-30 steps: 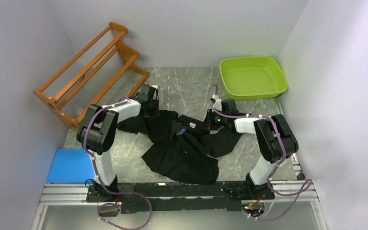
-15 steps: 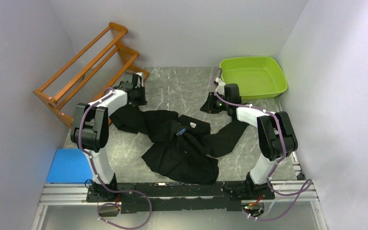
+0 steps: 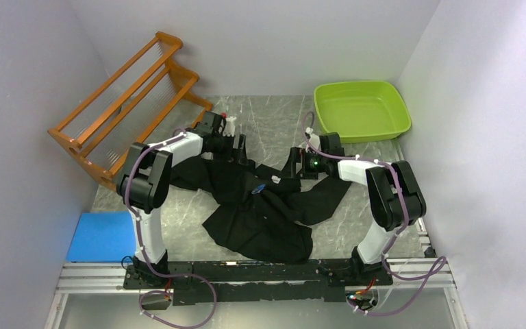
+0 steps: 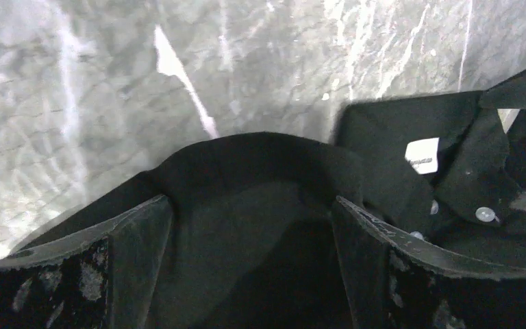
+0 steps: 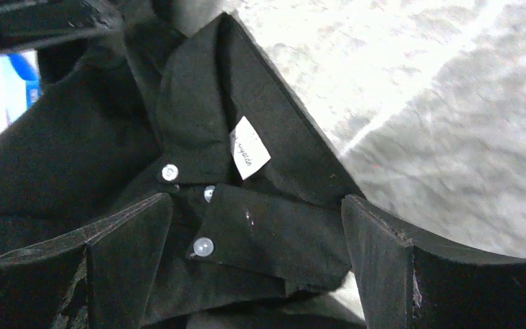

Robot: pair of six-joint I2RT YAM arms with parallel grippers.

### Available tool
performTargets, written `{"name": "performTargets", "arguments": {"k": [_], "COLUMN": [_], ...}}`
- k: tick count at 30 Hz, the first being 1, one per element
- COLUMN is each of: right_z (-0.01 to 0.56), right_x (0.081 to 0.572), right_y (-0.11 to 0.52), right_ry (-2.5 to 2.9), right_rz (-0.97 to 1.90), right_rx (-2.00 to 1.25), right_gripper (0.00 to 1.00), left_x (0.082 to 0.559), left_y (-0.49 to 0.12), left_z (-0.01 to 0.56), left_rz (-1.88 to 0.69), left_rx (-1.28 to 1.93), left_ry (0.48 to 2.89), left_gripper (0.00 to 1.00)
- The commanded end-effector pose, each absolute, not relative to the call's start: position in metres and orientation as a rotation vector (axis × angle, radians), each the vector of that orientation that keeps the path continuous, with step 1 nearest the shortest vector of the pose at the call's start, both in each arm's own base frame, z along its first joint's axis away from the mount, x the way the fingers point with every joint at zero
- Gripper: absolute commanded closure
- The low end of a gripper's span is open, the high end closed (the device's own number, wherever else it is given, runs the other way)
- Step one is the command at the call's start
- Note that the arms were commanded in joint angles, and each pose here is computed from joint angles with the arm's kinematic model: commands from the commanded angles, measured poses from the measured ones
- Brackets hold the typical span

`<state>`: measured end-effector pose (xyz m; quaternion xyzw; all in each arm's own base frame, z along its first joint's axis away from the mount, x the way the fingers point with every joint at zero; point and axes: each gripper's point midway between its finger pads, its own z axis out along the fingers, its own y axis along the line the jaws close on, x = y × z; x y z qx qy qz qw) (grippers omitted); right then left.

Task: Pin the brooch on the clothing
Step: Flatten out the clothes at the center of the board.

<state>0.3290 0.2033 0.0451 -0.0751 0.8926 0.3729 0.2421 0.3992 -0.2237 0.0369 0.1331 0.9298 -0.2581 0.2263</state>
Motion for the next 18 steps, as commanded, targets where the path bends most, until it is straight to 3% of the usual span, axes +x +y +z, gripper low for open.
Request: {"name": "performTargets", "arguments": {"k": [1,5,8,11,12,15,18], "right_z": [0.033,0.007,-0.005,-0.009,-0.009,-0.002,0.019], "right_x": [0.329,0.326,0.320,0.312,0.314,0.327,0.353], "right_y": [0.230,0.240,0.245,0.254,0.255,0.257,0.255], "right_ry": [2.447,2.518,2.555,2.568,2.567,2.544,2.481], "right_rz": [1.114,0.912,0.845,0.927,0.942,0.965,0.982], "right_rx": [-0.316,-0.379,-0.397,-0.405,-0.403,-0.389,-0.368], "right_gripper": [0.00,0.02,0.12,0.48,0.59,0.99,1.00], "left_x": [0.367,0.364,0.358,0.352,0.353,0.360,0.377], "left_y": [-0.241,-0.217,-0.215,-0.214,-0.213,-0.209,-0.197], "left_z": [0.008,-0.013,-0.018,-0.019,-0.016,-0.002,0.014], "left_rz": [-0.690,-0.332,-0.281,-0.291,-0.294,-0.342,-0.425], "left_rx": [0.502,0.464,0.440,0.406,0.389,0.327,0.238], "left_ry": [2.625,2.700,2.727,2.732,2.721,2.687,2.659], "left_gripper": [0.09,0.19,0.53,0.90,0.97,0.97,0.97]}}
